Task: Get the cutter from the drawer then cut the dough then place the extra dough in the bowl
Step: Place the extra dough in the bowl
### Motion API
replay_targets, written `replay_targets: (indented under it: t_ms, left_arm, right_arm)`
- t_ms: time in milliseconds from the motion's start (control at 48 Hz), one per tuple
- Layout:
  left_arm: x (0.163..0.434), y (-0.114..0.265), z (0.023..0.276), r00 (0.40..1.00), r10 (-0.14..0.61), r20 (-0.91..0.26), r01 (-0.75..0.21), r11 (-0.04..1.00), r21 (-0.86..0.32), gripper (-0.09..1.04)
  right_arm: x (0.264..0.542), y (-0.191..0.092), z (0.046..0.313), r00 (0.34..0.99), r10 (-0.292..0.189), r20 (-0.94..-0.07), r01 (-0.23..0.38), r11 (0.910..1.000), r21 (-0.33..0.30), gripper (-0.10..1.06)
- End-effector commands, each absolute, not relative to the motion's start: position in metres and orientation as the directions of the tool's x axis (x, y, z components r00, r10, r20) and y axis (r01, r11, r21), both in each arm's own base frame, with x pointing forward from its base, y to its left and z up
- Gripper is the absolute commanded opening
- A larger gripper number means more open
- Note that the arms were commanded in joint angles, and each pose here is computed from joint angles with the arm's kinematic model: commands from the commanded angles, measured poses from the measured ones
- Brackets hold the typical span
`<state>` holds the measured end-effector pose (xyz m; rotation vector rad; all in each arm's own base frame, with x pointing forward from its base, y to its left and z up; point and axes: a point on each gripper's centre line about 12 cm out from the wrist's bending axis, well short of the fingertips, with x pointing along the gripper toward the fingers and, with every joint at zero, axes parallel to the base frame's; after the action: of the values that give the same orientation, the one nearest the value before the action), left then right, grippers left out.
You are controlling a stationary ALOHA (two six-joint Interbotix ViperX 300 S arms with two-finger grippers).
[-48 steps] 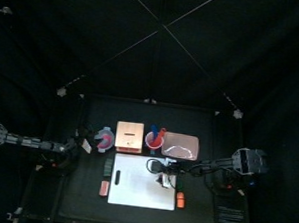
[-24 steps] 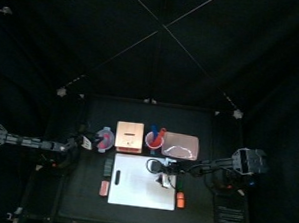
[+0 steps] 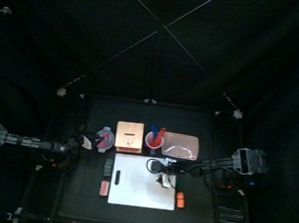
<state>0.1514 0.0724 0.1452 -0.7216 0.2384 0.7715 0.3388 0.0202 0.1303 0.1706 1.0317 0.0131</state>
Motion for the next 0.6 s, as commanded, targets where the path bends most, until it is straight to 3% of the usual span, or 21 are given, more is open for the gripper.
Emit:
replay_targets:
  t_ms: [21, 417, 604]
  left_arm:
    - [0.163, 0.075, 0.162, 0.73, 0.557, -0.395, -0.679, 0.527, -0.512, 0.87]
    - [0.165, 0.075, 0.166, 0.746, 0.553, -0.372, -0.665, 0.578, -0.473, 0.87]
    - [0.174, 0.068, 0.176, 0.818, 0.499, -0.286, -0.572, 0.758, -0.313, 0.87]
  right_arm:
    - [0.346, 0.021, 0.144, 0.552, 0.093, -0.829, 0.064, 0.9861, 0.153, 0.86]
    - [0.346, 0.021, 0.143, 0.552, 0.093, -0.829, 0.064, 0.9861, 0.153, 0.86]
    - [0.349, 0.021, 0.144, 0.554, 0.09, -0.828, 0.058, 0.9875, 0.147, 0.86]
